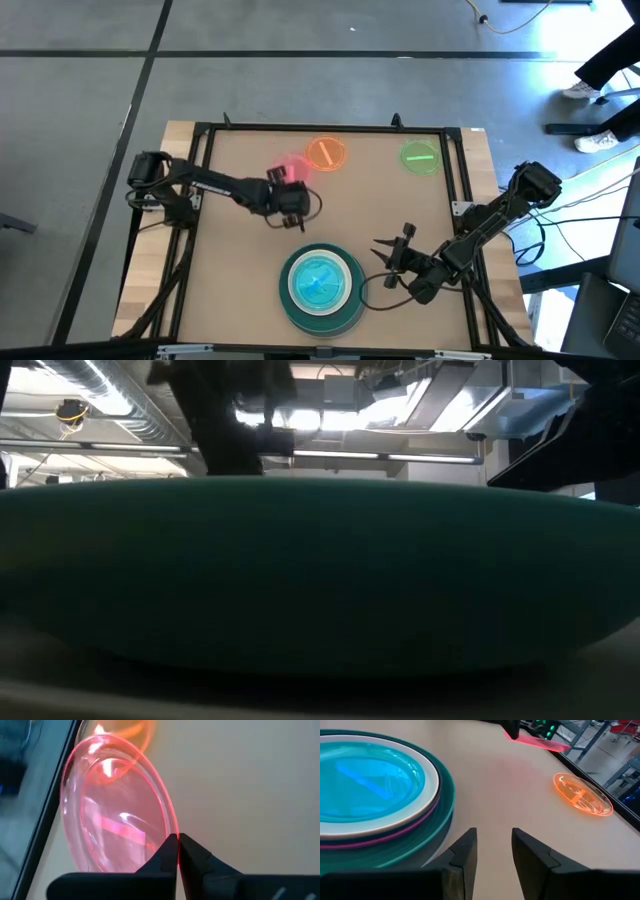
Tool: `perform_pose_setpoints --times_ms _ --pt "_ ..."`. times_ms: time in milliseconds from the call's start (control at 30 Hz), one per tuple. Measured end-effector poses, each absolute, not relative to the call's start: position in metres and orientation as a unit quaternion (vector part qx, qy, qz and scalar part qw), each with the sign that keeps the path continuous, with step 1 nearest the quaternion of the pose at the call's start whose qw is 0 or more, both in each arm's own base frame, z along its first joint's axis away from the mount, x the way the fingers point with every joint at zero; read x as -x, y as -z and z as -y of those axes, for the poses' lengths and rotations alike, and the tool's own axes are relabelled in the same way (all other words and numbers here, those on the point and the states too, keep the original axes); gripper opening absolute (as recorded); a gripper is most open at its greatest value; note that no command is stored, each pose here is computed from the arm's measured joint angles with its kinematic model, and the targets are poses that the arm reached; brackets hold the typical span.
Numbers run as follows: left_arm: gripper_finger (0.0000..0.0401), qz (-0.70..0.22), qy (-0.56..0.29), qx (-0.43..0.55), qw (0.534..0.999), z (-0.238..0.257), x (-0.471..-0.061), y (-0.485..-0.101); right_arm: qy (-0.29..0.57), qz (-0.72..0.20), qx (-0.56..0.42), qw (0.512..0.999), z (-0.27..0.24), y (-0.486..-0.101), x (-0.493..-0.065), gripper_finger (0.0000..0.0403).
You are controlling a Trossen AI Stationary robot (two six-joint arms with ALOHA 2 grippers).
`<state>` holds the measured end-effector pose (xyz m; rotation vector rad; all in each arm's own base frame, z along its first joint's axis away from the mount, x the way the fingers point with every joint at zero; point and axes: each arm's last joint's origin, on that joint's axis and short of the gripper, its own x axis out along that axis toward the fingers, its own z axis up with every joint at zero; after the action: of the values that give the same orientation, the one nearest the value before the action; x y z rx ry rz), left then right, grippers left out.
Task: Stack plastic plates
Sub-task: Stack the pink transparent plate on top of the blue transparent plate
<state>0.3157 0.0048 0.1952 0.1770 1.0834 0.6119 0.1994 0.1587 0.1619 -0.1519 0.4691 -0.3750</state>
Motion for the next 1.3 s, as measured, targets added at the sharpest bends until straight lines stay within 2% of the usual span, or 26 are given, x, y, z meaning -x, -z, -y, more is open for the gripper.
perform_pose_setpoints --times_ms 333,700,867,1033,1300 --pt "0.0005 -0.442 -0.138 -0.159 0.872 0.077 -0.323 -0.206 0.192 -0.225 0.079 0.952 -0.158 -0.162 -0.199 0.0113" --pt "0.0005 -0.375 0.034 -0.108 0.92 0.13 -0.323 -0.216 0.192 -0.225 0.08 0.952 -0.158 -0.162 -0.199 0.0113" --pt "0.0005 -0.351 0.143 -0.074 0.923 0.152 -0.322 -0.218 0.19 -0.227 0.087 0.951 -0.158 -0.162 -0.199 0.0113" --pt "0.0005 -0.33 0.218 -0.097 0.914 0.175 -0.32 -0.212 0.189 -0.227 0.089 0.951 -0.158 -0.162 -0.199 0.0113" --pt "0.0005 -0.339 0.225 -0.103 0.908 0.183 -0.321 -0.2 0.189 -0.226 0.088 0.951 -0.159 -0.162 -0.199 0.0113"
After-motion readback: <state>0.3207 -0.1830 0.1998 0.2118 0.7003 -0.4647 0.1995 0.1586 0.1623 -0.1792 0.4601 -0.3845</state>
